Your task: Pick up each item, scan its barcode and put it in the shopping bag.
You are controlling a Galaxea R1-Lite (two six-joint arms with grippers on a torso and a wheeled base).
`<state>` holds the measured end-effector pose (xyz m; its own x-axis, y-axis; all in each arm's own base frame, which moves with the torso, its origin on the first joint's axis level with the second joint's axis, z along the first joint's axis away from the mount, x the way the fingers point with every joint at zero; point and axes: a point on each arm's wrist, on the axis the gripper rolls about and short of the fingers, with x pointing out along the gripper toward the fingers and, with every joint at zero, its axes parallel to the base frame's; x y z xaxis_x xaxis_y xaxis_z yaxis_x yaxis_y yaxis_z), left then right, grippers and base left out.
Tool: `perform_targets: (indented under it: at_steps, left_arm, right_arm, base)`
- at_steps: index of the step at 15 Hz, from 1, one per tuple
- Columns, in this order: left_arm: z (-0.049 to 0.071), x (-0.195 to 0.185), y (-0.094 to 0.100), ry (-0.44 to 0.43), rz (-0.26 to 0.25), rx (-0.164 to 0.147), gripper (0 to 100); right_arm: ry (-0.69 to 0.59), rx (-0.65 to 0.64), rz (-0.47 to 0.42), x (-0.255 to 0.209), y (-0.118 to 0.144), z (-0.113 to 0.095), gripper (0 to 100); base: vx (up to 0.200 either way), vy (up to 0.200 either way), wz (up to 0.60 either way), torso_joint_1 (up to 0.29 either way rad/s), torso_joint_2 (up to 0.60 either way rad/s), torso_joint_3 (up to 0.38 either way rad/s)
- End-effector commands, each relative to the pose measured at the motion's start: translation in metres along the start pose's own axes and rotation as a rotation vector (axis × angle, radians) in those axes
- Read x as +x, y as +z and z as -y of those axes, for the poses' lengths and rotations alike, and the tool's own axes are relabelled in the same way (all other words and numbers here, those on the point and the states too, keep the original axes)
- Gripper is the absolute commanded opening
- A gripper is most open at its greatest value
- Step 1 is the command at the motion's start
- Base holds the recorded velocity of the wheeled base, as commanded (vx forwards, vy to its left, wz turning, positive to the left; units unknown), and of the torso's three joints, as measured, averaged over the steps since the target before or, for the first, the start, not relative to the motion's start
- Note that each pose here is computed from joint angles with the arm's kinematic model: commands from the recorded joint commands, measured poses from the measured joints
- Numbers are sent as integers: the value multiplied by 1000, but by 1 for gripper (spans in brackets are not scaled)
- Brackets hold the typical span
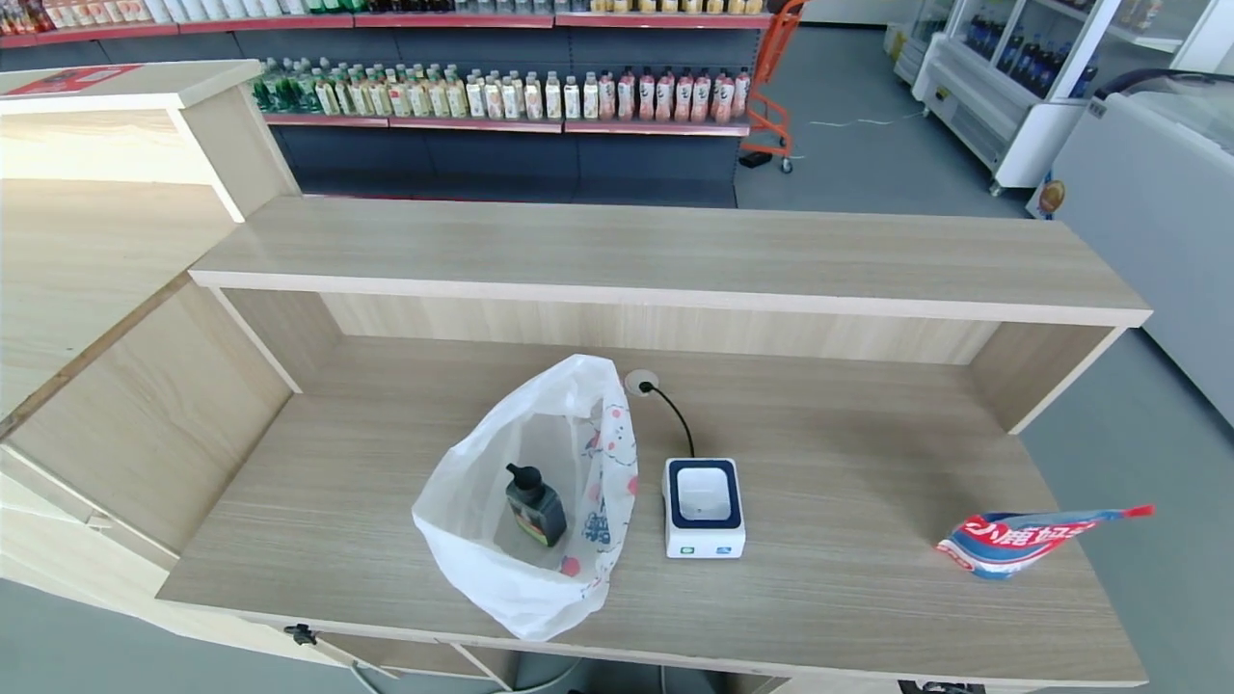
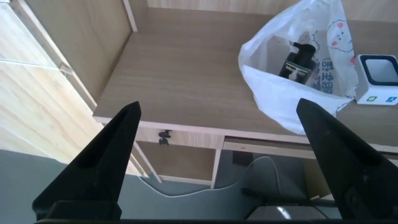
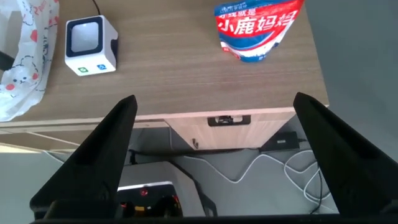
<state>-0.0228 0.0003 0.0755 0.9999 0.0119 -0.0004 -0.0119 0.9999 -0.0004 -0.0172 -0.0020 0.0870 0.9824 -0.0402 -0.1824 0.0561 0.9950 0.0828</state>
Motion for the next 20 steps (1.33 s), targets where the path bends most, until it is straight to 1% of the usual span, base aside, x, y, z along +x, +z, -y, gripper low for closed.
perform_targets:
  at_steps: [1, 4, 11, 12, 13, 14, 15, 16, 17, 18, 19, 20]
  left_arm:
    - [0, 0, 0, 0, 0, -1, 100]
    - [0, 0, 0, 0, 0, 0, 100]
    - [0, 0, 0, 0, 0, 0, 100]
    - [0, 0, 0, 0, 0, 0, 100]
    - [0, 0, 0, 0, 0, 0, 100]
    - [0, 0, 0, 0, 0, 0, 100]
    - [0, 0, 0, 0, 0, 0, 100]
    - [0, 0, 0, 0, 0, 0, 100]
    - [0, 0, 0, 0, 0, 0, 100]
    - [0, 0, 0, 0, 0, 0, 100]
    - [0, 0, 0, 0, 0, 0, 100]
    - [0, 0, 0, 0, 0, 0, 100]
  right_arm:
    - [-1, -1, -5, 0, 0, 0, 100]
    - [-2, 0, -2, 0, 0, 0, 100]
    - [-34, 6, 13, -1, 0, 0, 100]
    - [-37, 13, 31, -4, 2, -1, 100]
    - [-42, 73, -19, -8, 32, -4, 100]
    - [-52, 190, -63, -1, 69, -7, 100]
    - [-77, 345, -117, 21, 111, -11, 100]
    - [-106, 453, -153, 41, 136, -13, 100]
    - [-164, 565, -188, 70, 162, -15, 100]
    - [-294, 680, -275, 122, 187, -11, 100]
    - [-343, 722, -328, 150, 187, -10, 100]
    - [-368, 738, -367, 171, 181, -9, 100]
  base:
    - [0, 0, 0, 0, 0, 0]
    - [0, 0, 0, 0, 0, 0]
    - [0, -200, 0, 6, 6, 0]
    - [0, 0, 0, 0, 0, 0]
    - [0, 0, 0, 0, 0, 0]
    - [0, 0, 0, 0, 0, 0]
    - [0, 0, 0, 0, 0, 0]
    - [0, 0, 0, 0, 0, 0]
    - [0, 0, 0, 0, 0, 0]
    - [0, 0, 0, 0, 0, 0]
    - [0, 0, 0, 0, 0, 0]
    - [0, 0, 0, 0, 0, 0]
